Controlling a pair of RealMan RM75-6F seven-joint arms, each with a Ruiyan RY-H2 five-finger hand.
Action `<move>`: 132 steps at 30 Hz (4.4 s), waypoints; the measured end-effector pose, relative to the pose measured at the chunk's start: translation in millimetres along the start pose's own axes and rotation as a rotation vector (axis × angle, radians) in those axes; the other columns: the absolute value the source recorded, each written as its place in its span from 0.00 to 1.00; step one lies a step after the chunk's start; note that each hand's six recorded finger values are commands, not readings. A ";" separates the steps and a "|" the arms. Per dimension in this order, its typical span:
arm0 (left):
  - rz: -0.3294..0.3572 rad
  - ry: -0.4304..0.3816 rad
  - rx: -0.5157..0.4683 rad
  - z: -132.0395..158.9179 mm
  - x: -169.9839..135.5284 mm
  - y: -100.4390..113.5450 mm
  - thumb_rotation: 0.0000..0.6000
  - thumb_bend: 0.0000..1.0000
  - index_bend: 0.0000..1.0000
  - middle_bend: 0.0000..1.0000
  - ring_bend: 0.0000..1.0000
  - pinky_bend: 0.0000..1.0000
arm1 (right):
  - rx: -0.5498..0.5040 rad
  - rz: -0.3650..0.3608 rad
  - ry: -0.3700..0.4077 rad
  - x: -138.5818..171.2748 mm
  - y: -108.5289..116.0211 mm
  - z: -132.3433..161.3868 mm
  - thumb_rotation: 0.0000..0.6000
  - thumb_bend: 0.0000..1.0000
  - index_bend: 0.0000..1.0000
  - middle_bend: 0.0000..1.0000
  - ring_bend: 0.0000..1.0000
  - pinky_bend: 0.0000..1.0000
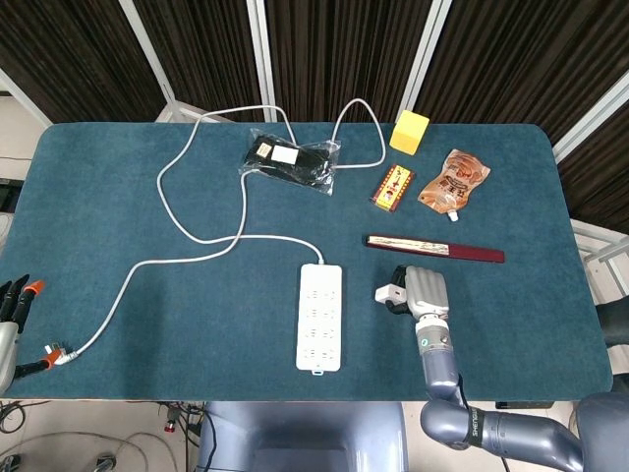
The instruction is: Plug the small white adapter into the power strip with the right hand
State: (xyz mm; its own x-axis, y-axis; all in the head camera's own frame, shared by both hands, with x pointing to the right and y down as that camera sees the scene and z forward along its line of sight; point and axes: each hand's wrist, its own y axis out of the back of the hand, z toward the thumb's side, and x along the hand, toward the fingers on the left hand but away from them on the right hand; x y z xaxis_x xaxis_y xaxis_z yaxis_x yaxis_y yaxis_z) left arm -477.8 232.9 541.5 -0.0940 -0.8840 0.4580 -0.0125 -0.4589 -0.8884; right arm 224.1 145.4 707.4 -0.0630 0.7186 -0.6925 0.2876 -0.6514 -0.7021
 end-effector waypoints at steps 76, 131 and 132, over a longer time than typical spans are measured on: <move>-0.008 0.006 0.007 -0.2 0.1 -1.6 1.00 0.10 0.14 0.00 0.00 0.00 | 0.385 0.121 0.097 -6.3 42.7 114.9 1.00 0.62 0.96 0.84 1.00 1.00; -0.016 0.008 0.012 1.3 0.6 -4.2 1.00 0.10 0.14 0.00 0.00 0.00 | 0.439 0.134 0.192 2.5 17.6 156.1 1.00 0.62 0.96 0.84 1.00 1.00; -0.016 0.009 0.012 1.3 0.6 -4.2 1.00 0.10 0.14 0.00 0.00 0.00 | 0.439 0.135 0.192 2.4 17.1 156.1 1.00 0.62 0.96 0.84 1.00 1.00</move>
State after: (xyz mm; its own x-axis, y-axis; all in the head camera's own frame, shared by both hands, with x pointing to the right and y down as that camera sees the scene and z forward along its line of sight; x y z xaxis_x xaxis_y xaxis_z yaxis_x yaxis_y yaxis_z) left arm -476.5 234.2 545.5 -0.1024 -0.8756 0.4720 -0.0021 -0.4743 -0.8804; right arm 79.7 98.0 667.9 0.1362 0.6257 -0.7681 -0.1510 -0.7531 -0.6403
